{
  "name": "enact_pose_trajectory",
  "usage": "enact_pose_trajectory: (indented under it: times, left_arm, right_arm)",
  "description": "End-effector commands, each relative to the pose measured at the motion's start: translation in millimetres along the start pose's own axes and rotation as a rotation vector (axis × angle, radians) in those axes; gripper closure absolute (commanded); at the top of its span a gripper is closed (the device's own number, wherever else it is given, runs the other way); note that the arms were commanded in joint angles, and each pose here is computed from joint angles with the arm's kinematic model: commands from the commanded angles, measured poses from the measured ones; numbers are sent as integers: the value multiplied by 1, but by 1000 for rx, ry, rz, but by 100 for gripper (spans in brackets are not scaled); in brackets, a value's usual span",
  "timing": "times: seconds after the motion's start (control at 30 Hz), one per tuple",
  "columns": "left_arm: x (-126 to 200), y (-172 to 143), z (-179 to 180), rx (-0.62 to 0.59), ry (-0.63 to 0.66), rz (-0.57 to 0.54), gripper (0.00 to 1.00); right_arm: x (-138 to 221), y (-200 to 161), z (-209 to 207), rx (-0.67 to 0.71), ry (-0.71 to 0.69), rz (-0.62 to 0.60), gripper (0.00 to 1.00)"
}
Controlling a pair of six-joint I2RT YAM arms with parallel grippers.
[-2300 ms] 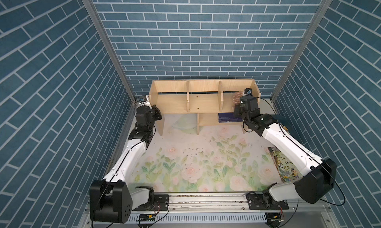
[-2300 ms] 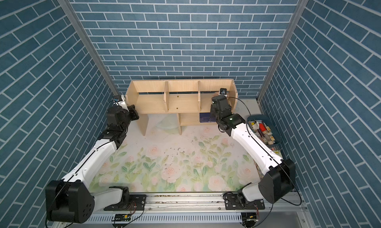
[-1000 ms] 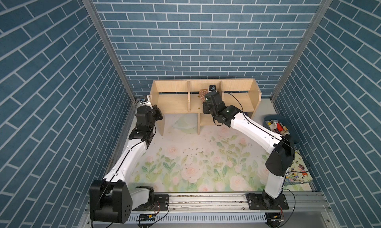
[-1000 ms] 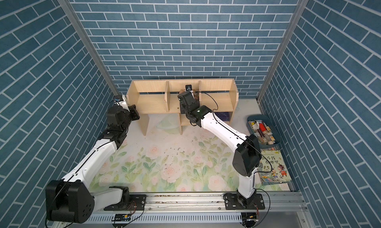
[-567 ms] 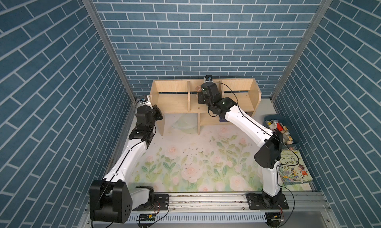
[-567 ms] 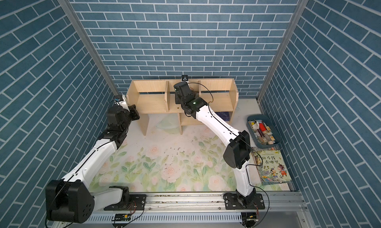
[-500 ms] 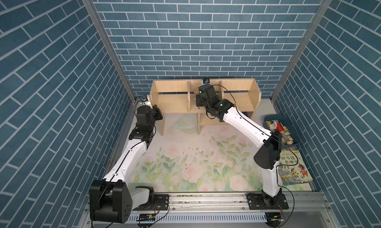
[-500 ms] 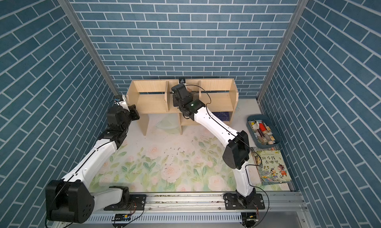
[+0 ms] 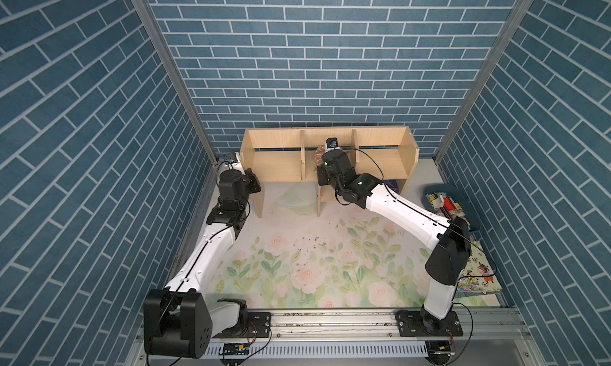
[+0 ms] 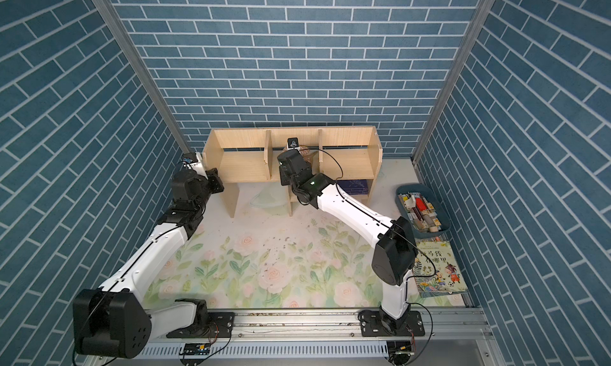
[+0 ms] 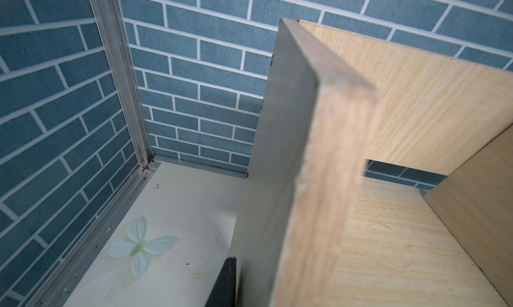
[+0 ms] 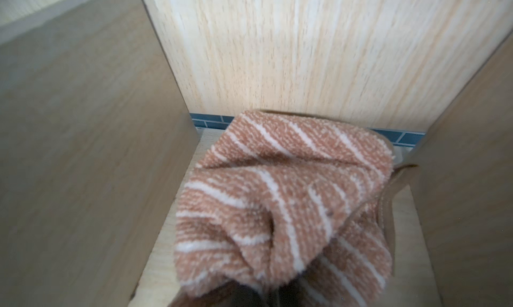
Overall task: Wipe the bookshelf clean with a cloth
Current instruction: Hold the shelf at the center of the board.
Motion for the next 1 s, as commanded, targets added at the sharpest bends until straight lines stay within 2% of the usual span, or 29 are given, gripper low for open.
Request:
enact_pose_trajectory:
  times: [0.0,0.2,0.27,0.33,0.43,0.67,0.8,0.97]
  left_arm:
    - [-1,-5,-9,92,-48,26,100]
    - [0,-5,-8,89,-44,26,100]
    - [-1,-6,-8,86,-42,27,100]
    - [-1,-7,-6,83,-34,27,100]
    - [-1,-6,-7,83,-37,25,100]
    - [-1,-5,-7,84,-33,26,100]
    - [-1,-5,-5,81,-24,24,100]
    - [0,-5,-5,79,-23,20,100]
  right_arm:
    - [6,44,14,-2,87,-97,98]
    - [-11,97,18,-32,27,-166,96]
    - [-21,97,8,-57,-17,-162,96]
    - [-26,93,-21,-109,-104,-132,98]
    - [-10,87,-57,-123,-220,-107,100]
    - [35,69,-88,-90,-319,-140,100]
    - [46,65,-88,-95,-276,-138,100]
    - [26,50,-54,-49,-128,-92,100]
Point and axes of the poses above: each gripper's point midway between its finger pads, its own x axis back along the fingers, its own z axis along the line the jaws close on, y = z × x, the point moved 5 cm from there along x, back along the fingers, and after that the axes turned 8 degrees about x, right-handed, at the moved point
